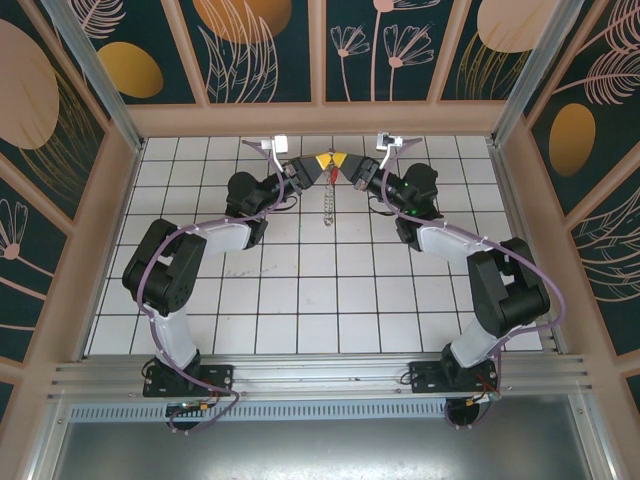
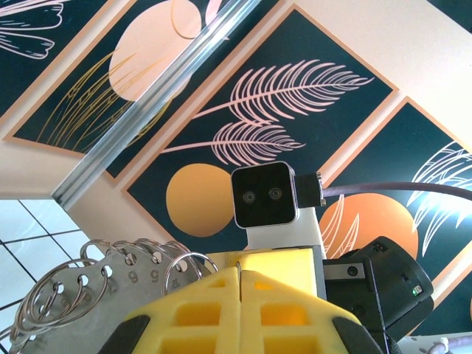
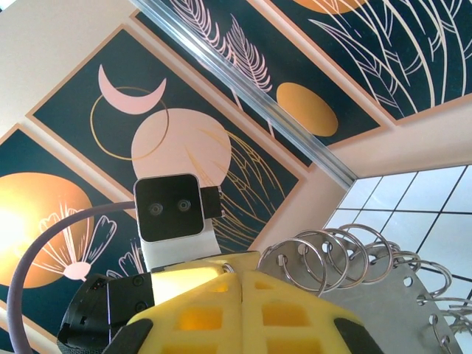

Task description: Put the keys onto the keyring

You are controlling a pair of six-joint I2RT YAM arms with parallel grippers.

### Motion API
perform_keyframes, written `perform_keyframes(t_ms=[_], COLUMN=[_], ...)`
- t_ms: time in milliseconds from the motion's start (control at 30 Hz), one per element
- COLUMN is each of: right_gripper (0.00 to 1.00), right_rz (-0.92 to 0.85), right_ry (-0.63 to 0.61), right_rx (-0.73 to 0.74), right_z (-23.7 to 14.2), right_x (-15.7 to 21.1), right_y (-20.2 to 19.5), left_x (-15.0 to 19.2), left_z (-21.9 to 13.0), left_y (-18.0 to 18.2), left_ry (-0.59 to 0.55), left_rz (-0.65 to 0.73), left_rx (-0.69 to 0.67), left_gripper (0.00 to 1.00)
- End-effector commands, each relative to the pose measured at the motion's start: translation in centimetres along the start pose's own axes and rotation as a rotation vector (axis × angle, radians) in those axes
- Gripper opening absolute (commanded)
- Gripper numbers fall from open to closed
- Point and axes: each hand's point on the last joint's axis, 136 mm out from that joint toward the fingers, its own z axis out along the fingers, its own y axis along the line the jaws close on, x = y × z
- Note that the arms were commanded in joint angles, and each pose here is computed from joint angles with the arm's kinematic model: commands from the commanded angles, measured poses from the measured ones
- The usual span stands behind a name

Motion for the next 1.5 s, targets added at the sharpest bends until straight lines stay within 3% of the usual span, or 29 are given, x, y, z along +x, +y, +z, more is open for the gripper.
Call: perform_keyframes(t_ms=[0,167,467,767,1033,1467], right_gripper=[0.0,0.0,0.0,0.0,0.0,0.0], right_rz=[-0.04,-0.04,-0.082,-0.172,-0.173,-0.176], right_ry=[-0.019,-0.004,0.1,0.284,0.29,0.276], right_rx=[-0.046,-0.041,-0.058,-0.09,-0.091,-0.101], right_z=[0.2,-0.8,-2.3,-1.8,-1.7,-1.6], right_x=[-1.3,-1.8,-2.0,-1.0,-1.1,-1.6], right_y=[1.2,0.5,0.2,0.9,1.1,1.6], left_x=[-0.4,-1.3,-2.8,-1.9,-0.7,0.6], left_z=[0.7,0.7,0.8,1.7,1.6,1.1], left_y=[-2.1,-2.4,-2.3,-1.6,-1.4,-0.4], left_ry=[-0.002,-0.003,0.085,0.259,0.312,0.312], left_rz=[0.045,0.077,0.183,0.192,0.145,0.072], left_rx=[0.084,0.065,-0.011,0.008,0.04,0.062], left_gripper=[0.02,0.27,0.42,0.42,0.33,0.32])
